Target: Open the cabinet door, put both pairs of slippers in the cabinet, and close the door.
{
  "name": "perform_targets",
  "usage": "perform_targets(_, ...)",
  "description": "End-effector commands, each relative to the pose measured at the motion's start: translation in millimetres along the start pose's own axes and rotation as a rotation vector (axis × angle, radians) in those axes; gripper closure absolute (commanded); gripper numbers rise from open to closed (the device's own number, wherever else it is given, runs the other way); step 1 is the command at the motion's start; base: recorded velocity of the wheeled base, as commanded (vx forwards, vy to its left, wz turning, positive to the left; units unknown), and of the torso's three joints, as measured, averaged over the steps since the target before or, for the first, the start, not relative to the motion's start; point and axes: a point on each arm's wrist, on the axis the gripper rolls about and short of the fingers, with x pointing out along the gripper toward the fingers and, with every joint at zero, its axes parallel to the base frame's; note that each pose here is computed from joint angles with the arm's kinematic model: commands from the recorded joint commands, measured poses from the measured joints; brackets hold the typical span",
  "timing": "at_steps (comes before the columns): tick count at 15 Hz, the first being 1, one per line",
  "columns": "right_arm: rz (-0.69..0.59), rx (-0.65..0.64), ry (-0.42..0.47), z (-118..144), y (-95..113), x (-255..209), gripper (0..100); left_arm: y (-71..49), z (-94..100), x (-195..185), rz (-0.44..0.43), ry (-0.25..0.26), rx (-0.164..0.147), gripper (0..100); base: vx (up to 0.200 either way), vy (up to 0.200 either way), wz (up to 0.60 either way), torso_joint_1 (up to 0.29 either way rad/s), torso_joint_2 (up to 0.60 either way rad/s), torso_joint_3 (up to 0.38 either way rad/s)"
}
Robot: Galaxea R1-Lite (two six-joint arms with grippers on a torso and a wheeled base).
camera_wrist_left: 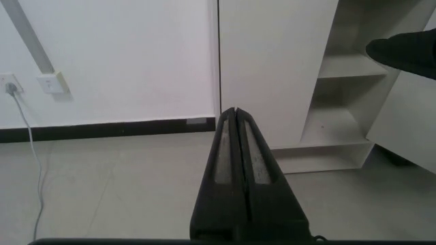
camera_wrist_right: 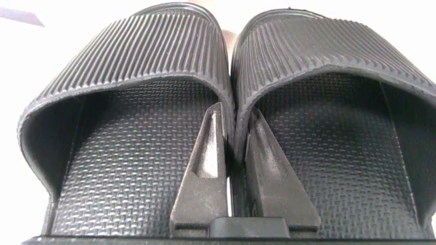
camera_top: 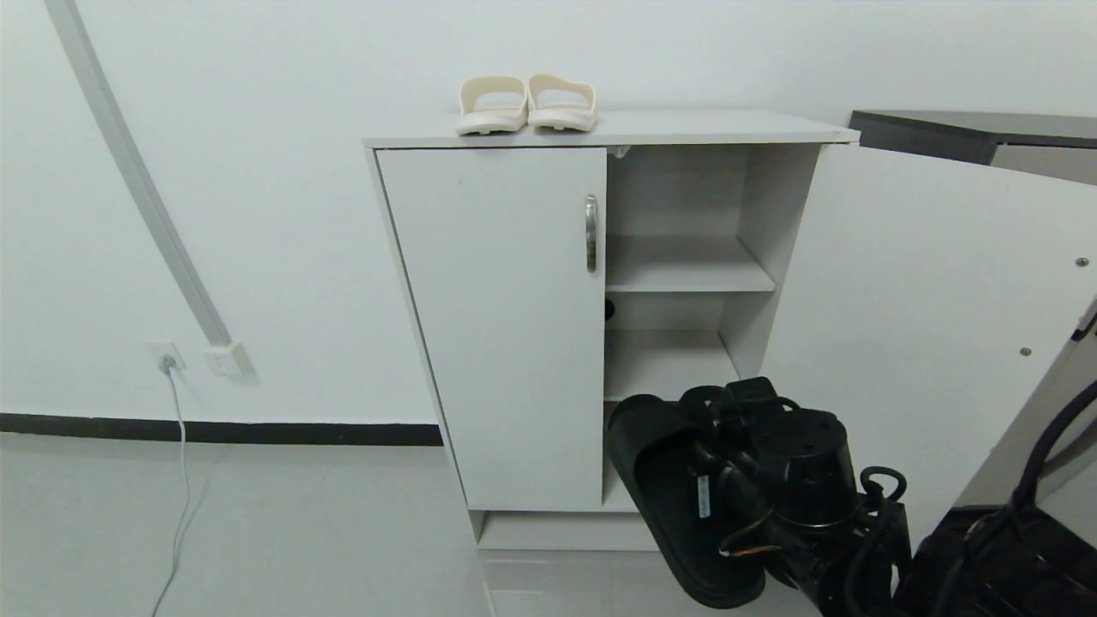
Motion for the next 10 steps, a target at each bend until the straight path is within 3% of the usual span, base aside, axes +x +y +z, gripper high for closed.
perform_targets(1,-0.001,-0.030,-0.007,-7.5,8.8,16.3,100,0.0,0.0,0.1,0.000,0.002,-0.001,100,0.000,0.000,0.00,0.000,0.00,0.000)
perform_targets(7,-0.115,0.060,-0.100,6.4,24.6,36.1,100,0.0,0.0,0.1,0.002,0.002,-0.006,100,0.000,0.000,0.00,0.000,0.00,0.000)
perform_targets(9,-0.129,0.049,-0.083,-1.2,25.6,40.5,100,0.1,0.0,0.1,0.007,0.002,-0.011,100,0.000,0.000,0.00,0.000,0.00,0.000)
perform_targets(10,-0.131,0.045,-0.079,-3.7,26.1,42.2,100,0.2,0.0,0.1,0.008,0.002,-0.017,100,0.000,-0.200,0.00,0.002,0.01,0.012)
